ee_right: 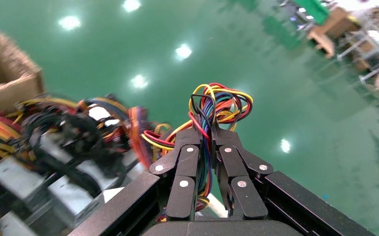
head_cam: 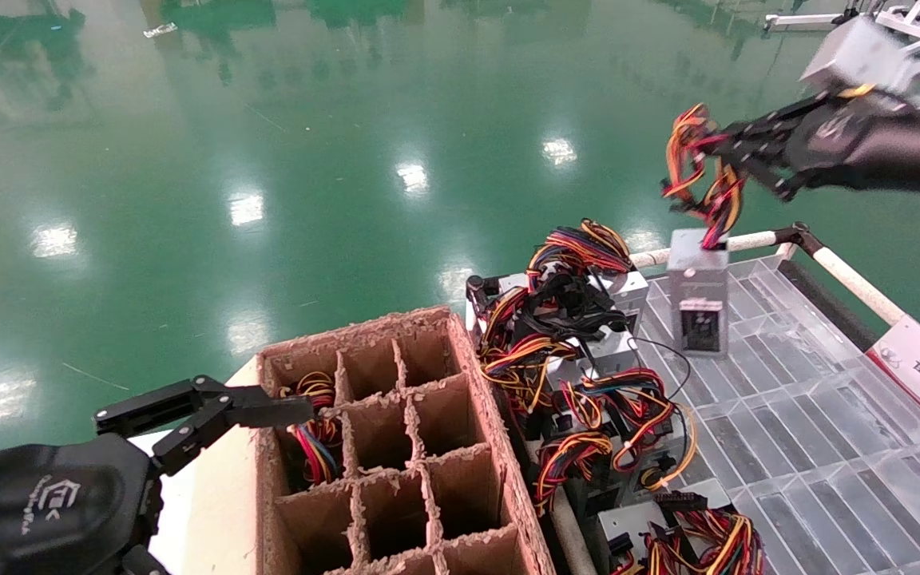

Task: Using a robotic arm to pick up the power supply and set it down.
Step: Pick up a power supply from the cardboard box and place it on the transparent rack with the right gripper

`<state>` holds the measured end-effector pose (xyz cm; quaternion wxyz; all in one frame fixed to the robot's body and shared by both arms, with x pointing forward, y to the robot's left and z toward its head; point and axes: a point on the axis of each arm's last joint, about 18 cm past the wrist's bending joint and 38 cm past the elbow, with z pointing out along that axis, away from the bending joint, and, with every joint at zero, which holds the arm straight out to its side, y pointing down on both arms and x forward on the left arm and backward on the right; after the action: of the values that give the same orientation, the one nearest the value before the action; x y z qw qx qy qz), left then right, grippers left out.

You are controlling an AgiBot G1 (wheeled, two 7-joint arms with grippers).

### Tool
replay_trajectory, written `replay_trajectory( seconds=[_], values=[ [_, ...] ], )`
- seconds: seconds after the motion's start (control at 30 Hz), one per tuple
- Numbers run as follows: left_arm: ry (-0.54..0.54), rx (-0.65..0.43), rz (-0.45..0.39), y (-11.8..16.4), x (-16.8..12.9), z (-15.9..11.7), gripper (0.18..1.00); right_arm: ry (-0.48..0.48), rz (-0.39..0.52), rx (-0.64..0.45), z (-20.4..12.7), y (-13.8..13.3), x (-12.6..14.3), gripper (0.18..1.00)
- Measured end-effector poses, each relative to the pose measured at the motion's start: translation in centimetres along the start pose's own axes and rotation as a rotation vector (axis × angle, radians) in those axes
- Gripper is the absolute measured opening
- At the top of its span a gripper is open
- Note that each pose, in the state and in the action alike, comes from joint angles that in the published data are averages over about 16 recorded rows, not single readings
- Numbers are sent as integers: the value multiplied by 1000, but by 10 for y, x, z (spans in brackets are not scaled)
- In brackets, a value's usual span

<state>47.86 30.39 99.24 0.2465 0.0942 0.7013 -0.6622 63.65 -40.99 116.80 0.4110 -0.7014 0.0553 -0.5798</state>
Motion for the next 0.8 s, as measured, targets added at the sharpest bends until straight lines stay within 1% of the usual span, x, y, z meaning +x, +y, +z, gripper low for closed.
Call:
replay_trajectory(
  seconds=[0.2, 0.4, 0.6, 0.8],
  values=[
    [0, 0, 0, 0, 0, 0, 1000, -51, -36, -48, 16, 4, -13, 204],
    [0, 0, 0, 0, 0, 0, 1000, -66, -30, -78, 31, 13, -23, 204],
    [0, 0, 0, 0, 0, 0, 1000, -43, 23, -80, 41, 26, -30, 204],
    [0, 0, 0, 0, 0, 0, 1000, -7, 107, -57, 46, 40, -35, 204]
  ],
)
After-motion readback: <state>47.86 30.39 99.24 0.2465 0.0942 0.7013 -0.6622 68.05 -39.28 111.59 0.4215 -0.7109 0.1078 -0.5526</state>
